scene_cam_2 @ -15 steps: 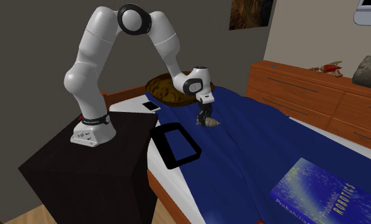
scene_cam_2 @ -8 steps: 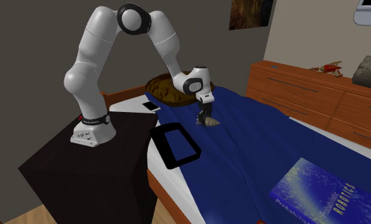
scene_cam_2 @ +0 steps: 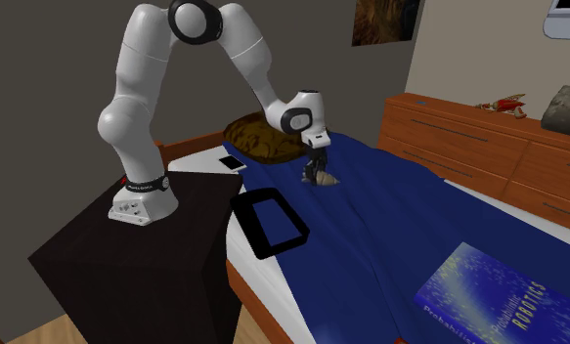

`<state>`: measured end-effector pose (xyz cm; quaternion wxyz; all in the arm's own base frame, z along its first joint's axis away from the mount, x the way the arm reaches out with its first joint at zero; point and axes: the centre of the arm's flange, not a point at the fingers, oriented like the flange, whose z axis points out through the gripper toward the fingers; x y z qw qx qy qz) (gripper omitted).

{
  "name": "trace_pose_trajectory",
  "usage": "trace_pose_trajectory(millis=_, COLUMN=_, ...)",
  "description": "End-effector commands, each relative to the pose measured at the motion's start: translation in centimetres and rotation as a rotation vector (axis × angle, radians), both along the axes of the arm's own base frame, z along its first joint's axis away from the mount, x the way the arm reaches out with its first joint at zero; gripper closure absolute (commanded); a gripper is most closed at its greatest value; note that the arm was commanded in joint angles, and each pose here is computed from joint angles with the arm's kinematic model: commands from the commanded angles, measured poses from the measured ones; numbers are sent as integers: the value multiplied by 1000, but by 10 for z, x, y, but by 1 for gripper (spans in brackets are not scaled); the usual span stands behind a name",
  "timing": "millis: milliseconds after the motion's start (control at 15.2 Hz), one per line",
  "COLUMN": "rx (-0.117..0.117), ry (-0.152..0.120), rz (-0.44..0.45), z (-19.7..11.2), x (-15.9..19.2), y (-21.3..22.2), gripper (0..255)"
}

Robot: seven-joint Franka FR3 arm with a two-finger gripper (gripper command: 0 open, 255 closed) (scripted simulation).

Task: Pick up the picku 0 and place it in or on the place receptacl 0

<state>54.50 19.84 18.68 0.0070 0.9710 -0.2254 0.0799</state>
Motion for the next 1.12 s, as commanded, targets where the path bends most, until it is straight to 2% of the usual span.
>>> trace_pose_trajectory(millis=0, rx=0, ry=0, rz=0, z=10, x=-1, y=1, gripper=255)
trace_pose_trajectory(millis=660, rx=0, ry=0, rz=0, z=61, x=-1, y=1, gripper=255)
trace_pose_trajectory(millis=1056, rx=0, ry=0, rz=0, z=59, x=-55, y=-57, gripper=255)
